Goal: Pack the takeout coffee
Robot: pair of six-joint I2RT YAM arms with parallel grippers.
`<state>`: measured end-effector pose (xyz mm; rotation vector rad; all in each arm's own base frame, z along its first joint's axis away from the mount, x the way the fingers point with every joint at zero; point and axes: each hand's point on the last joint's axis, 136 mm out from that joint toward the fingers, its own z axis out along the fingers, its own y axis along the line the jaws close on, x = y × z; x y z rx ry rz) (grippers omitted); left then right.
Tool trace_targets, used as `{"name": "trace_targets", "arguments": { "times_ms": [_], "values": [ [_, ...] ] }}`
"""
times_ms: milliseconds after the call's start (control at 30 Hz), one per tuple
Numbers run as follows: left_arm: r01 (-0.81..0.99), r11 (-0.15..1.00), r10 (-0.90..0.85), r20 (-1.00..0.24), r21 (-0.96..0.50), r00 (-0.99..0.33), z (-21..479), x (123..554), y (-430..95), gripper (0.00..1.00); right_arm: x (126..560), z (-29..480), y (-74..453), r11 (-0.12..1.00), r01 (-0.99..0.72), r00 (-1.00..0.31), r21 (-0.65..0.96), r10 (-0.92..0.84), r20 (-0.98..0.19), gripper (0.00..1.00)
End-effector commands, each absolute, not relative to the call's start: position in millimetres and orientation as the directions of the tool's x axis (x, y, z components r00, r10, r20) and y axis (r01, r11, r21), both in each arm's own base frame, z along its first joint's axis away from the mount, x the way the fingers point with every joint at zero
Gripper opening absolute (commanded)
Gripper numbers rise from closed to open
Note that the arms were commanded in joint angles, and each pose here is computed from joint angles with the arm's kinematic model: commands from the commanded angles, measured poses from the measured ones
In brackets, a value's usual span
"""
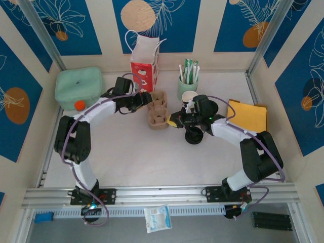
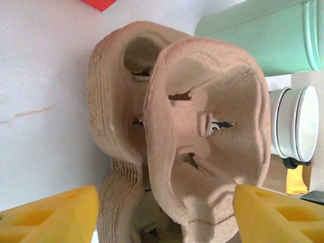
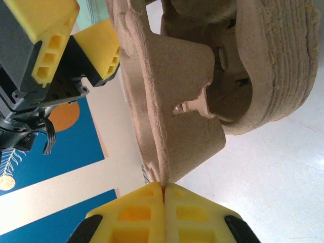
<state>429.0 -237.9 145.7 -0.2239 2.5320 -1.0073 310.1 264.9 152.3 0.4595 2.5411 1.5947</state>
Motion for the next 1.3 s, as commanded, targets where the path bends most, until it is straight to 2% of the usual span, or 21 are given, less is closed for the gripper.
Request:
{"name": "trace_targets", "arguments": {
  "times_ms": [0, 300, 767, 967, 1267],
  "values": [
    [0.019, 0.706, -0.3, -0.323, -0.708, -0.897, 152, 443, -239, 0.66, 303, 151, 263, 0.399, 0.206, -0.951, 0.894, 0.297, 0.087, 0.0],
    [0.013, 0.691, -0.32, -0.322, -0.723, -0.891, 150, 454, -241, 0.43, 305, 148, 262, 0.402, 0.215, -0.949, 0.89, 0.301, 0.093, 0.0],
    [0.013, 0.671, -0.33, -0.315, -0.741, -0.89, 147, 460, -245, 0.38, 306, 146, 261, 0.404, 0.218, -0.948, 0.888, 0.303, 0.094, 0.0],
    [0.018, 0.668, -0.33, -0.317, -0.744, -0.889, 147, 461, -246, 0.32, 307, 145, 261, 0.404, 0.22, -0.947, 0.888, 0.305, 0.096, 0.0],
    [0.017, 0.665, -0.332, -0.316, -0.746, -0.889, 145, 461, -247, 0.16, 307, 145, 261, 0.405, 0.221, -0.947, 0.887, 0.306, 0.096, 0.0]
  ]
}}
